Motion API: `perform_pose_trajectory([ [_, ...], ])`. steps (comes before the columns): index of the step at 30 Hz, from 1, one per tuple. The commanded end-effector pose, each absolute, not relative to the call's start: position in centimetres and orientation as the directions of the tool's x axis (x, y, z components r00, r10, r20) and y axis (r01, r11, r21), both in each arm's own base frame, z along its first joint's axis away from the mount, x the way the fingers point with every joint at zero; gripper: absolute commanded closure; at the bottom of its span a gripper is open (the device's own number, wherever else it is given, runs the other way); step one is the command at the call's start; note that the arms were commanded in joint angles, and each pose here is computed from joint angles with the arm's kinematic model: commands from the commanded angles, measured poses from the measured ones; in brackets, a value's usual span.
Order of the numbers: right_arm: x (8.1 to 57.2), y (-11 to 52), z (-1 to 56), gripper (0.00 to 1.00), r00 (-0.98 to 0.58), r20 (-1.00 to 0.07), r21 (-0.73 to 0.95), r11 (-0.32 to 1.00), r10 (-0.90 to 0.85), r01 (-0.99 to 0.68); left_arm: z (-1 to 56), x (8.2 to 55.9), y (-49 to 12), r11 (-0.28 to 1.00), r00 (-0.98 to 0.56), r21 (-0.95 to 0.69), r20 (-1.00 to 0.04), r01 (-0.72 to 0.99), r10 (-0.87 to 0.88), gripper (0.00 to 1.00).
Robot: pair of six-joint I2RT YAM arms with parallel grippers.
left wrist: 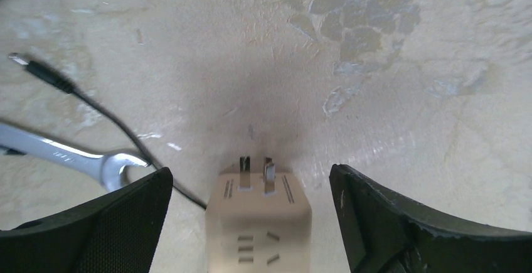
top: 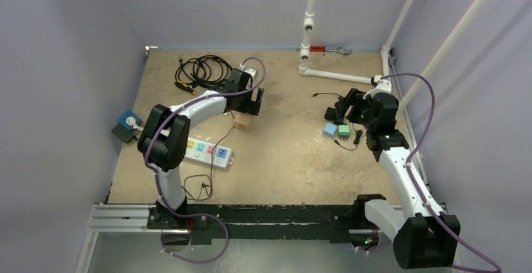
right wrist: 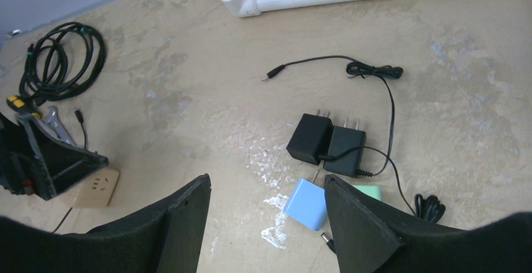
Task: Pull the plug off the socket
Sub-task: Place the socket at the center of the board, then move the socket to the center of the board.
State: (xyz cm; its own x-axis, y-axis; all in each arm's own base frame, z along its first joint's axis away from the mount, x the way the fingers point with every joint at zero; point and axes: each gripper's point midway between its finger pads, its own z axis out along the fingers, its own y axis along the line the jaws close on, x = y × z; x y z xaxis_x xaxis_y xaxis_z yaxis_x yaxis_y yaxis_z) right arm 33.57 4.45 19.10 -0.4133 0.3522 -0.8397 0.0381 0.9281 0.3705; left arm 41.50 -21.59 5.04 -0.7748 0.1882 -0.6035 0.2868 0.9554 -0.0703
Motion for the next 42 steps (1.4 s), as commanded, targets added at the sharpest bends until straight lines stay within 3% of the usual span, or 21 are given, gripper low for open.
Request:
perform_pose_trajectory([
  [1,33.2,6.4,21.3,0.3,-0.367,-0.888,0.349,0.926,0.278,-0.144,14.9,43.2,-21.1,0.956,-0.584,-0.076,-0.804,0.284,0.109,0.05],
  [7,30.8,12.1,24.4,0.26,-0.313,-0.922,0.358,0.806,0.227,-0.472,22.1,41.9,-17.0,0.974,-0.453,-0.023,-0.888,0.227,0.085,0.01],
  [13,29.7,17.5,23.5,0.26,-0.394,-0.896,0.401,0.75,0.202,-0.527,20.5,39.5,-12.1,0.989,-0.534,-0.018,-0.843,0.146,0.063,0.01],
  [21,23.5,29.3,22.4,0.29,-0.364,-0.922,0.38,0.49,0.133,-0.784,19.5,37.0,-7.4,0.993,-0.539,-0.1,-0.841,0.055,-0.055,0.01],
  [29,21.7,37.8,18.1,0.22,-0.249,-0.967,0.193,0.499,-0.047,-0.845,21.4,36.9,-4.6,0.995,-0.48,-0.092,-0.872,-0.042,-0.101,0.02],
  [42,21.4,46.4,11.9,0.2,-0.167,-0.967,0.064,0.45,-0.193,-0.891,21.1,36.9,-6.0,0.989,-0.496,-0.145,-0.86,0.015,-0.119,0.02],
])
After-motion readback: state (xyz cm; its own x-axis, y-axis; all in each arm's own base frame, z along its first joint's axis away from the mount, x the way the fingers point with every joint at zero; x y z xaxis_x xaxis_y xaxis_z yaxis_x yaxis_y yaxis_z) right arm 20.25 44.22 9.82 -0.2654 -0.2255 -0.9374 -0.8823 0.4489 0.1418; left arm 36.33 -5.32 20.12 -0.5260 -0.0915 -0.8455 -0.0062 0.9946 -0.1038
